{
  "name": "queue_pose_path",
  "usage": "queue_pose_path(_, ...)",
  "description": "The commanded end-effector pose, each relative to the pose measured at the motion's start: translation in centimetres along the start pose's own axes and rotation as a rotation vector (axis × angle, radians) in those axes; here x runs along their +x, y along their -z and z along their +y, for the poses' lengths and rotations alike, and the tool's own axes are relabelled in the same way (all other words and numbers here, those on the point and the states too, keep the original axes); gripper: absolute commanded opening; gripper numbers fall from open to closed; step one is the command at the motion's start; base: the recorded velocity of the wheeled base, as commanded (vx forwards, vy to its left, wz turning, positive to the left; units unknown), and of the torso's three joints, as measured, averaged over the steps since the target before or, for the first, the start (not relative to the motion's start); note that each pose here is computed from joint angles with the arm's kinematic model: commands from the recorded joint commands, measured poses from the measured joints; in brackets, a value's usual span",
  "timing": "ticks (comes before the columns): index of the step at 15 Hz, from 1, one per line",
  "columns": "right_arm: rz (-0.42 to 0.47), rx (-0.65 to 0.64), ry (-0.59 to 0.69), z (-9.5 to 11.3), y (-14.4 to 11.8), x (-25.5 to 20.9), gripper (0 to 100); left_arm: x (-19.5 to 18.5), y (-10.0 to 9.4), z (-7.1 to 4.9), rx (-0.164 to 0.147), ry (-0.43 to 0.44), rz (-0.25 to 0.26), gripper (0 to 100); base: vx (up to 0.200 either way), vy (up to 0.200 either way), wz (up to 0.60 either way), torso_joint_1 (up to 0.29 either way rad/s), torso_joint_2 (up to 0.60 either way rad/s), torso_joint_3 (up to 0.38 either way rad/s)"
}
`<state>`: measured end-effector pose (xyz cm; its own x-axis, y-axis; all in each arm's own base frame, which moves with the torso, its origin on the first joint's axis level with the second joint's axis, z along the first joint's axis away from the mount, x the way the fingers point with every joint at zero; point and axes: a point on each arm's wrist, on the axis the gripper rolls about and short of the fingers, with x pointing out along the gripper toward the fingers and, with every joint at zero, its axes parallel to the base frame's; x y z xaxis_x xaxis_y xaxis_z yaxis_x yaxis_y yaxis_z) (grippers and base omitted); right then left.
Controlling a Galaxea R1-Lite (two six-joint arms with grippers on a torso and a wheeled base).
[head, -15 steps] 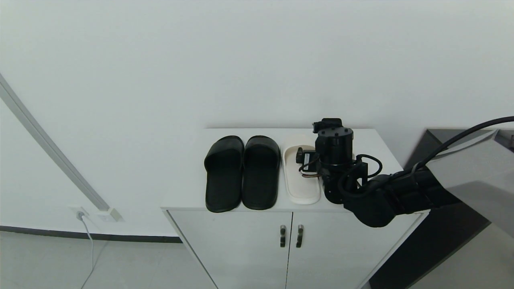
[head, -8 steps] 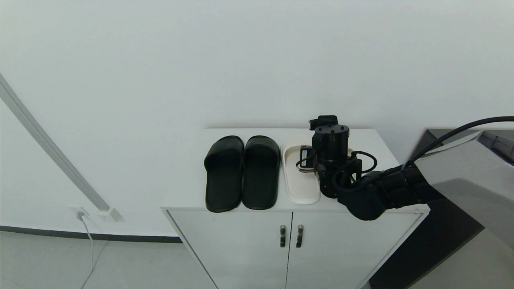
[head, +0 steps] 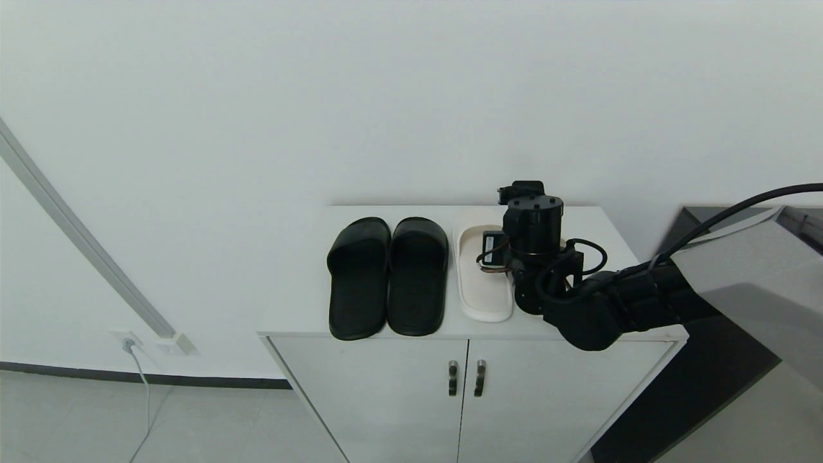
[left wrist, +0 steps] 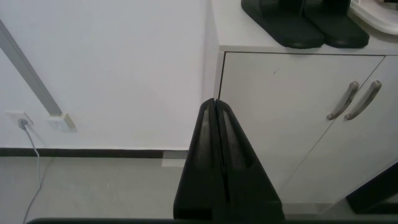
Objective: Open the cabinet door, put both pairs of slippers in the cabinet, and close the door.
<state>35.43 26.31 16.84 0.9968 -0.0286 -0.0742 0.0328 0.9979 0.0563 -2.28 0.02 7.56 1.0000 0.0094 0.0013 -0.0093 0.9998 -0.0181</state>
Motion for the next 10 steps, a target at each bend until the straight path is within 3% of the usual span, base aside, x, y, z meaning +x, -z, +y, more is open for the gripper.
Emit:
queue_pose_path(1, -0.012, 0.011, -0.002, -0.1, -0.7, -0.3, 0, 0.0, 0.0, 0.0, 0.000, 0.000, 0.000, 0, 0.000, 0.000, 0.00, 0.000, 0.00, 0.000)
queue_pose_path(5, -0.025, 0.009, -0.006, -0.3, -1.5, -0.8, 0, 0.0, 0.0, 0.0, -0.002, 0.000, 0.000, 0, 0.000, 0.000, 0.00, 0.000, 0.00, 0.000)
queue_pose_path(10, -0.022, -0.050, -0.084, -1.4, -3.3, -5.1, 0, 0.0, 0.0, 0.0, -0.002, 0.000, 0.000, 0, 0.000, 0.000, 0.00, 0.000, 0.00, 0.000)
